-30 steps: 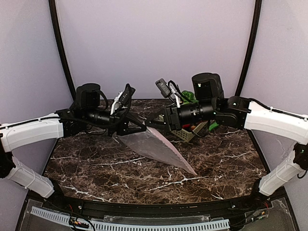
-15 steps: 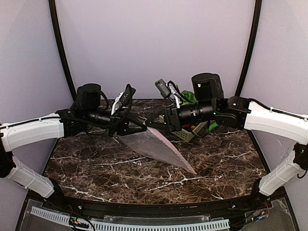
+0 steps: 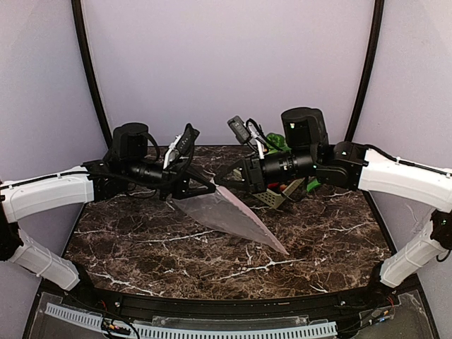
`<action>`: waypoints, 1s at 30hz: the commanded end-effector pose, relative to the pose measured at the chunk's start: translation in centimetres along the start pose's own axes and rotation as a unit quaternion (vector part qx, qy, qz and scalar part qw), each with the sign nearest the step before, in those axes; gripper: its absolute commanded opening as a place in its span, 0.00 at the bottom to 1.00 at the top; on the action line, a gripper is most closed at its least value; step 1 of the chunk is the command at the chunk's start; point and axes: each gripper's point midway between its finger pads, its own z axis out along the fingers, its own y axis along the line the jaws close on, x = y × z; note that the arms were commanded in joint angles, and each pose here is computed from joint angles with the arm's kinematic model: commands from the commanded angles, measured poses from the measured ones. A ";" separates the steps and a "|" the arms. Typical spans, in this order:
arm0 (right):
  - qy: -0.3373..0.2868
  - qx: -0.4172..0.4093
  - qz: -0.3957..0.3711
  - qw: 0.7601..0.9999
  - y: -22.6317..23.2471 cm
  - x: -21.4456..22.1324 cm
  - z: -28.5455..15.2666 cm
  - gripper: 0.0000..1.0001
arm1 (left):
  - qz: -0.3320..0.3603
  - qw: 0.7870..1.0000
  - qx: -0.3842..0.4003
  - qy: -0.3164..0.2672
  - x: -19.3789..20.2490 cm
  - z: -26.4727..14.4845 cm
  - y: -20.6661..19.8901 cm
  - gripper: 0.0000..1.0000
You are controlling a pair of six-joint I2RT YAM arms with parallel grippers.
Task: Place the food in the zip-top bag and seal the zipper
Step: Unzip the zipper from the zipper food storage bag.
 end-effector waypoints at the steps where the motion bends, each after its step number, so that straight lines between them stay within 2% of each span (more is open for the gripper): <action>1: 0.000 0.001 -0.006 1.000 0.0 0.4 0.2 0.03 | 0.006 1.000 0.002 -0.004 -0.8 0.0 -0.6 0.01; 3: 0.000 0.008 -0.007 1.000 -0.3 0.5 0.2 0.00 | 0.006 1.000 0.003 -0.004 -0.9 -0.1 -0.6 0.01; 30: 0.010 0.046 -0.009 0.999 -2.1 1.8 0.3 0.00 | 0.001 0.999 -0.038 0.010 -0.6 -0.2 0.7 0.01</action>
